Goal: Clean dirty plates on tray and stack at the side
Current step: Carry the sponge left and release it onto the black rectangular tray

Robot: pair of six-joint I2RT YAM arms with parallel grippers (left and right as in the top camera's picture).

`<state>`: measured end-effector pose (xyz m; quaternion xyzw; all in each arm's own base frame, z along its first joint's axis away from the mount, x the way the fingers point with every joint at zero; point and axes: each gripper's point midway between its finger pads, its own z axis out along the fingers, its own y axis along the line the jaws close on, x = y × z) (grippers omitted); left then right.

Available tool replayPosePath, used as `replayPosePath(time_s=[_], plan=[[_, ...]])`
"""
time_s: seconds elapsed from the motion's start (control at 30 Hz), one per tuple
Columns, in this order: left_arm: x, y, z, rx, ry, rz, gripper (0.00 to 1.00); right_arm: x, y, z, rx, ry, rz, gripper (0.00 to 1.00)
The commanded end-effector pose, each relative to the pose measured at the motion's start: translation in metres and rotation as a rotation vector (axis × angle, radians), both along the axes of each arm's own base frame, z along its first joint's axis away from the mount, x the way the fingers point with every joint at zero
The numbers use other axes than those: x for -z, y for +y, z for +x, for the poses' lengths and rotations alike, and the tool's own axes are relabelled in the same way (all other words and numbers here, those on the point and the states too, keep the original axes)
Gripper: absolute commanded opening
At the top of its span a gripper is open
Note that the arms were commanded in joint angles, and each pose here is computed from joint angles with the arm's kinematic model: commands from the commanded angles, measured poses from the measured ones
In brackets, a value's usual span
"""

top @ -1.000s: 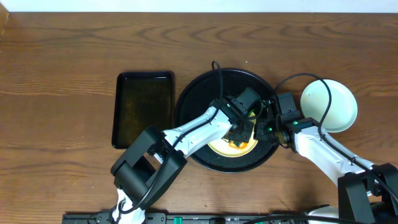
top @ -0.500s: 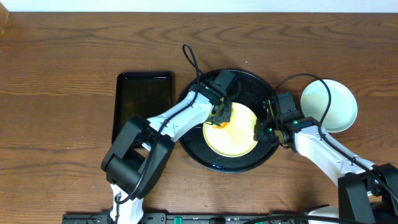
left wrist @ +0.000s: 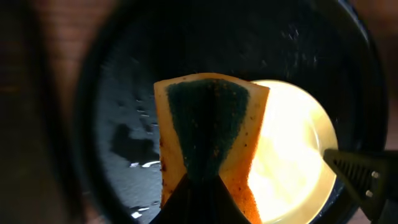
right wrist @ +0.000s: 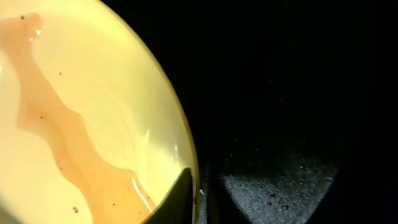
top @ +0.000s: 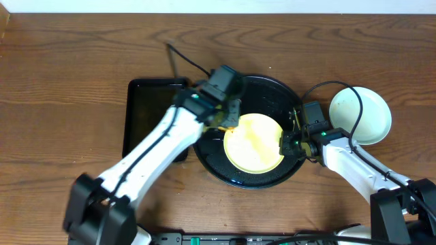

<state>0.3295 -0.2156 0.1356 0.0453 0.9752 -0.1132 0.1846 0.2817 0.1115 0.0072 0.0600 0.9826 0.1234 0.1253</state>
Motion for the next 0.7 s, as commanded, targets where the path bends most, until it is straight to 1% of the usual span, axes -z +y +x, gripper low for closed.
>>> replayPosePath(time_s=[0.0,0.13,0.27,0.4,0.47,0.57,0.67], plan=[[0.001,0.031,0.012,-0.068,0.0,0.045,0.08,0.002,-0.006,0.002,0.02,0.002,-0.02,0.16],[0.004,0.071,0.025,-0.17,0.026,0.06,0.08,0.002,-0.006,0.001,0.02,0.003,-0.019,0.26],[0.006,0.109,0.039,-0.255,0.03,0.065,0.08,0.002,-0.002,0.0,0.013,0.009,0.0,0.25],[0.02,0.138,0.043,-0.317,0.067,0.078,0.08,0.002,0.001,-0.001,0.007,0.014,0.018,0.23],[0.033,0.146,0.043,-0.329,0.107,0.075,0.08,0.002,0.001,-0.001,0.007,0.014,0.018,0.22],[0.056,0.149,0.041,-0.305,0.185,0.025,0.08,0.002,0.001,-0.001,0.007,0.015,0.018,0.21],[0.08,0.156,0.04,-0.323,0.265,-0.017,0.07,0.002,0.001,-0.001,0.007,0.014,0.018,0.21]])
